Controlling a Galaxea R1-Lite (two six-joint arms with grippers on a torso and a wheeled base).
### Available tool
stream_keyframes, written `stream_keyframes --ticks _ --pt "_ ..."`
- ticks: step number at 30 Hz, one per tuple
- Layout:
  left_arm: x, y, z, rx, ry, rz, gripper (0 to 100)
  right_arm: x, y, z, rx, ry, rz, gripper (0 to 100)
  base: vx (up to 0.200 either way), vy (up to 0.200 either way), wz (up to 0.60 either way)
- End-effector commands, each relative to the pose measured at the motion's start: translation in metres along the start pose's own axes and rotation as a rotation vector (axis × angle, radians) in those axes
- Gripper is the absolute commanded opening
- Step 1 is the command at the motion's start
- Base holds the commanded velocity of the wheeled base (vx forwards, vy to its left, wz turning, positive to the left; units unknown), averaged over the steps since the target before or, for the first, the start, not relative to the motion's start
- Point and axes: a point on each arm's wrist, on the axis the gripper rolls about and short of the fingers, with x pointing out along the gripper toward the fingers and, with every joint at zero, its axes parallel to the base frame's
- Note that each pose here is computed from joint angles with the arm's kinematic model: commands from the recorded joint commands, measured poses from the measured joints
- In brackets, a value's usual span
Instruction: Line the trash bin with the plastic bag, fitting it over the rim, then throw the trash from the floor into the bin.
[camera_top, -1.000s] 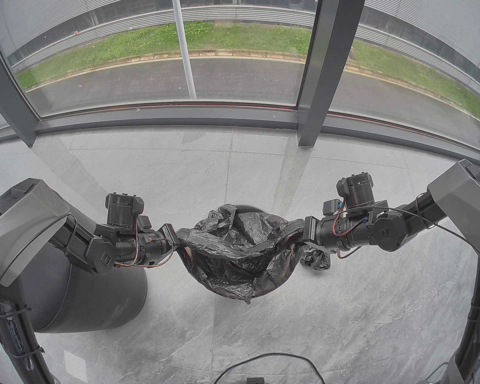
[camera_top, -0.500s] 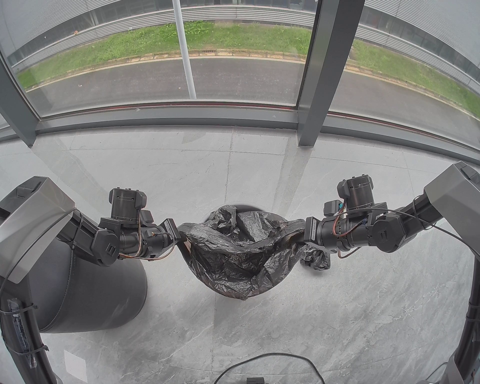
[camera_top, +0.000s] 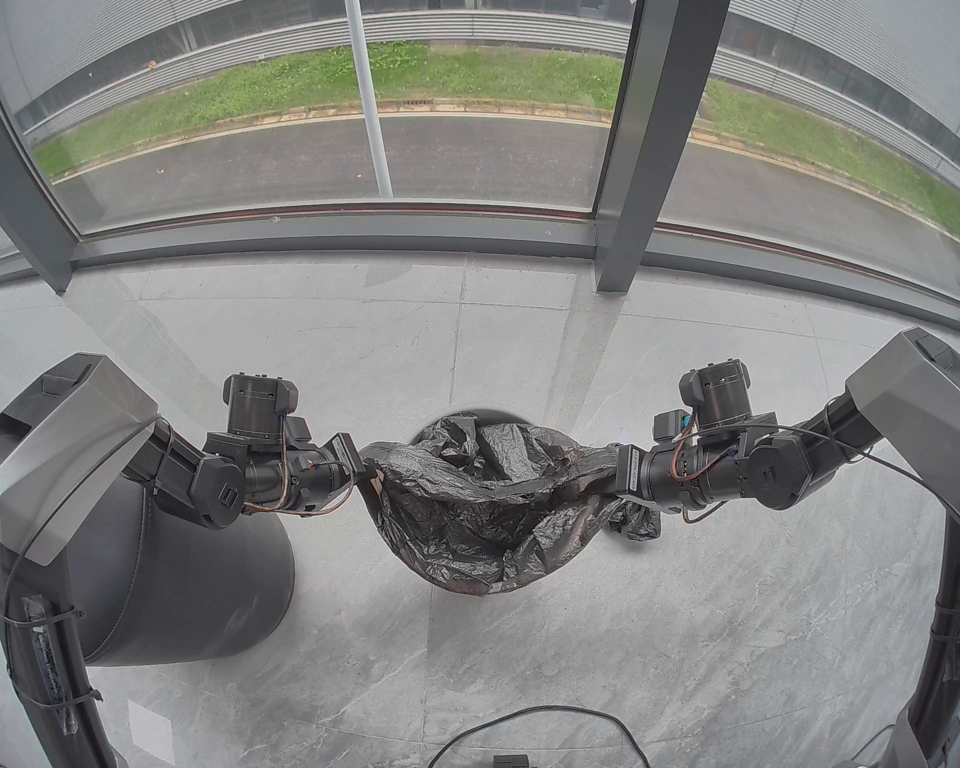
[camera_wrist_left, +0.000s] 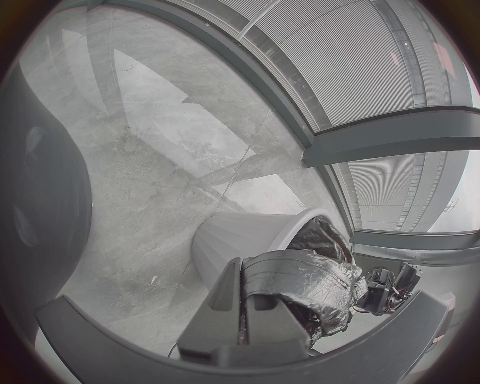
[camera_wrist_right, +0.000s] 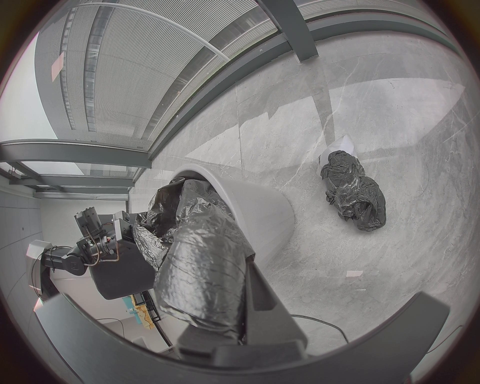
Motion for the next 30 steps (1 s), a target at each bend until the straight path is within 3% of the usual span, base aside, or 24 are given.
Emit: stream_keyframes --ticks 1,16,17,30 --pt "0.0036 -0.0021 0.0029 0.004 -0.006 -0.008 0 0.0048 -0.0026 -0.0021 -0.002 0.010 -0.003 0 0.000 0.000 0.00" --pt "0.0059 -0.0006 -0.0001 0.002 -0.009 0.013 0 0.0106 -0.0012 -0.0053 -0.009 0.019 -0.008 0 0.000 0.000 0.00" --pt "0.0059 -0.0006 -0.0001 0.002 -0.010 0.015 0 0.0106 -0.0012 -0.0053 -0.009 0.019 -0.008 100 0.000 0.000 0.00" --pt "0.0040 -0.0037 0.0016 0.003 -0.019 0.010 0 0.0018 0.0042 0.0012 -0.018 -0.023 -0.026 100 0.000 0.000 0.00"
